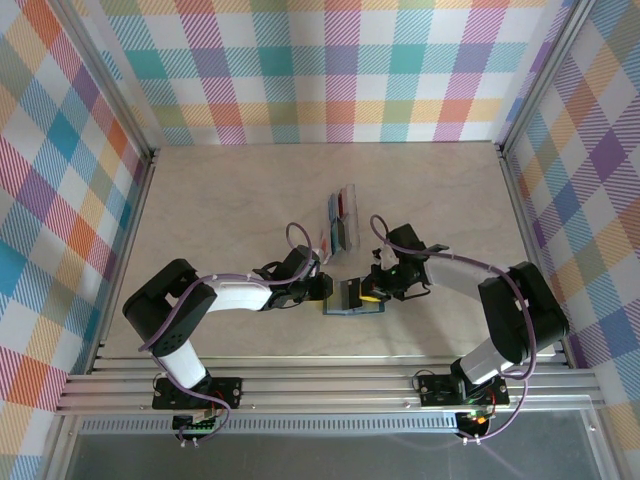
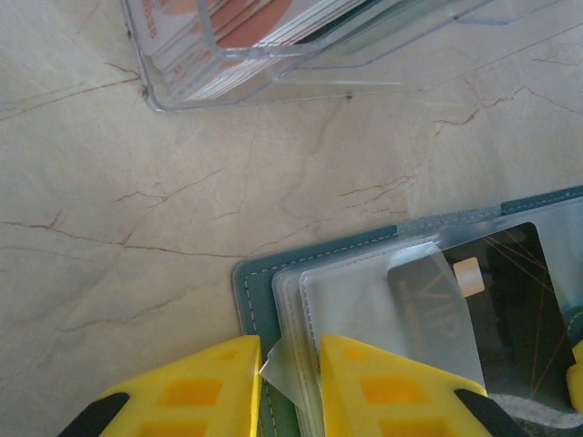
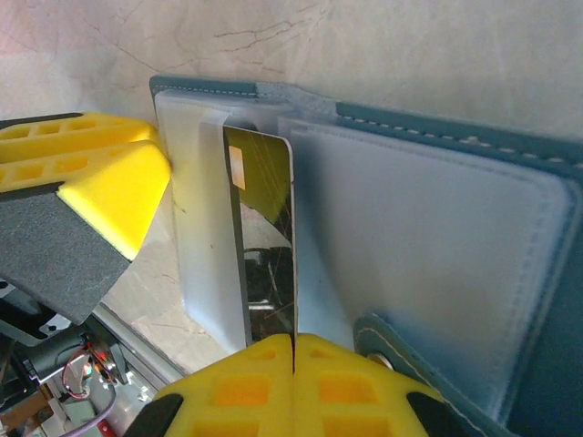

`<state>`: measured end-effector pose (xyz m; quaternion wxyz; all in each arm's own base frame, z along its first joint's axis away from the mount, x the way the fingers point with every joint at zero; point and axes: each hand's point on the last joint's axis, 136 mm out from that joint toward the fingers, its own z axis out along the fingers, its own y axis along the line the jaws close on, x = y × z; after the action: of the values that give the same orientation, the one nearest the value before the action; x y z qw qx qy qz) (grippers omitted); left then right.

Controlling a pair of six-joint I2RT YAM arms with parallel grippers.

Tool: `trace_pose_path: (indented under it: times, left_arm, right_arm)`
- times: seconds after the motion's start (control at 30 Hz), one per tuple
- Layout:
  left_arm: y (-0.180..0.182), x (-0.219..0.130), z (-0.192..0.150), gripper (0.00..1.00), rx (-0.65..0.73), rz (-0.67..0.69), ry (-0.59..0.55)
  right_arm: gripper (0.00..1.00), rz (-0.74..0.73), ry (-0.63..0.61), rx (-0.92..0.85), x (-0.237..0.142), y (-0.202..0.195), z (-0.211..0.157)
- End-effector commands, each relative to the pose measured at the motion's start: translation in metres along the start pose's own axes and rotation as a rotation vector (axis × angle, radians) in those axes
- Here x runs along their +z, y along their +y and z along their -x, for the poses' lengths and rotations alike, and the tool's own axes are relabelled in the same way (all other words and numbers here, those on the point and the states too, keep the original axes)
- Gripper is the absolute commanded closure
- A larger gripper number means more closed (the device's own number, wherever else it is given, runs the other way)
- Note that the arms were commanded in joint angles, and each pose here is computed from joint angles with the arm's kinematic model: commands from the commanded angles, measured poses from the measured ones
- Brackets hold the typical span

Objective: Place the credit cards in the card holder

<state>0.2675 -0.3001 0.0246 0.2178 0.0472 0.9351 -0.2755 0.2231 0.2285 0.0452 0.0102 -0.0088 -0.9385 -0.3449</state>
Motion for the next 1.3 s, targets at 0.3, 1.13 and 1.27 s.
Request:
trace_pose_path:
  times: [0.3, 1.13, 1.27]
  left_arm:
    - [0.026, 0.006, -0.055, 0.76, 0.014, 0.092, 0.167]
    - [0.027, 0.003, -0.055, 0.76, 0.02, 0.114, 0.153]
    - [0.028, 0.004, -0.055, 0.76, 0.022, 0.116, 0.156]
  right_arm:
    - [1.0, 0.011, 0.023, 0.019, 0.01, 0.006, -0.003]
    - [0.61, -0.077, -0.019, -0.08, 0.007, 0.022, 0.0]
    - [0.53, -0.088, -0.024, -0.11, -0.006, 0.027, -0.004]
